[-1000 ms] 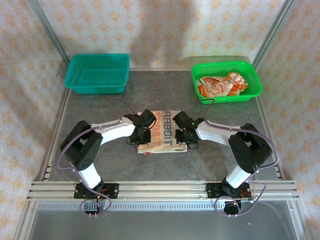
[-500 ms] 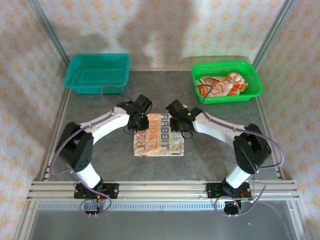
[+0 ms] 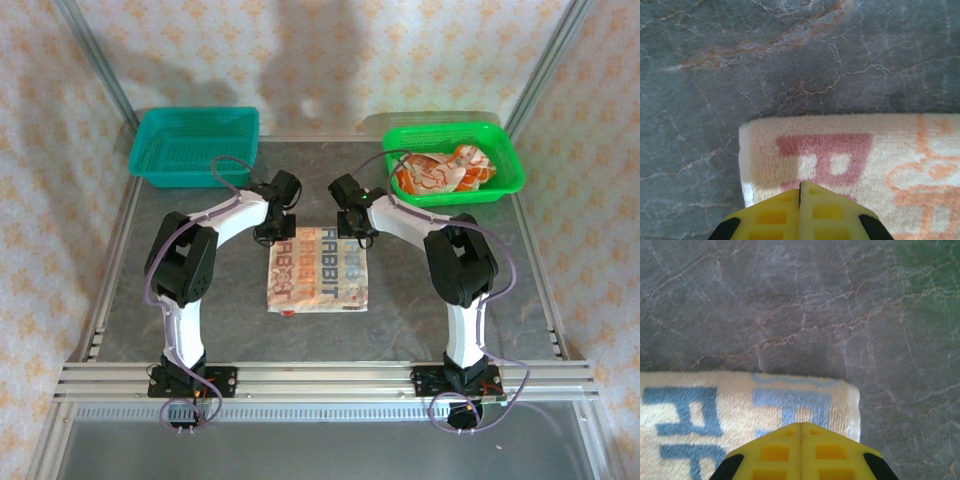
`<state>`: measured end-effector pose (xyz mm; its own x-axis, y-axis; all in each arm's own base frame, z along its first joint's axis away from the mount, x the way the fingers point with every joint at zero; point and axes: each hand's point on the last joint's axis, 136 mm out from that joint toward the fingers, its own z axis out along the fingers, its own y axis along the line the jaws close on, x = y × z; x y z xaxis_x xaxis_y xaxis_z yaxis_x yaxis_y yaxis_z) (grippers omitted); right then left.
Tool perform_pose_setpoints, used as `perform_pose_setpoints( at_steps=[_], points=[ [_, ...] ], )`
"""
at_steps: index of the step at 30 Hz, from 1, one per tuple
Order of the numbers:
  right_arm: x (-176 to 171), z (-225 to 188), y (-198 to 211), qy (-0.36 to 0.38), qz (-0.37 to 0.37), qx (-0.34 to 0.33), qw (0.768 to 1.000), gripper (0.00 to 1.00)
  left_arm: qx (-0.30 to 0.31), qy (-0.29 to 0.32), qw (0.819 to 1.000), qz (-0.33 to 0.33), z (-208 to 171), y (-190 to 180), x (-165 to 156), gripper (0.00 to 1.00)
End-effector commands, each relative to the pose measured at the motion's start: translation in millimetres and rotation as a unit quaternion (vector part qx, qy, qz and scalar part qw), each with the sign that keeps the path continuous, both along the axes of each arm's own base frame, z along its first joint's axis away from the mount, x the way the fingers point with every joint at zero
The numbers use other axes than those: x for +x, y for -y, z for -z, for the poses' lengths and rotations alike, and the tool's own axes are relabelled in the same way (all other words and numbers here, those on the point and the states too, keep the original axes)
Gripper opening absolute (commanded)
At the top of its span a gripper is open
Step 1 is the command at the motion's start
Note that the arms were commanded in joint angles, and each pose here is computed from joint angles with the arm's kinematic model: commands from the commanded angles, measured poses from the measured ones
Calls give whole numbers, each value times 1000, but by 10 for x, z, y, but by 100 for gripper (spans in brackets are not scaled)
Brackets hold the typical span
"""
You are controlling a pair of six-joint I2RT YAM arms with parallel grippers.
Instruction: Fold and stack the towels
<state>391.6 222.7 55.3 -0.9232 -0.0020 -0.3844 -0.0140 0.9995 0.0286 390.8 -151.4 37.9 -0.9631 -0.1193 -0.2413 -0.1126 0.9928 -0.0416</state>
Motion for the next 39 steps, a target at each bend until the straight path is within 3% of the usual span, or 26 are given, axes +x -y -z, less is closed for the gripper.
perform_pose_setpoints(
  at_steps=[1, 12, 19, 24, 27, 39],
  points=[
    [45, 70, 92, -15, 3, -15, 1000, 0, 19, 8, 1000, 2, 7, -80, 90, 0],
    [6, 475, 188, -61, 4, -5, 998, 1, 32, -13, 999, -16, 247, -247, -28, 0],
    [72, 162, 162, -34, -7, 6, 999, 9, 6, 19, 1000, -22, -70, -208, 83, 0],
    [138, -66, 178, -11, -2, 5, 1000, 20, 0, 44, 999, -22, -267, -244, 261, 13],
    [178, -81, 224, -8, 8, -4, 1000, 26, 11, 41, 999, -18, -241, -276, 336, 15],
    [279, 123, 260, -35, 21, 0, 999, 27, 28, 20, 999, -6, 7, -280, 409, 23]
  ],
)
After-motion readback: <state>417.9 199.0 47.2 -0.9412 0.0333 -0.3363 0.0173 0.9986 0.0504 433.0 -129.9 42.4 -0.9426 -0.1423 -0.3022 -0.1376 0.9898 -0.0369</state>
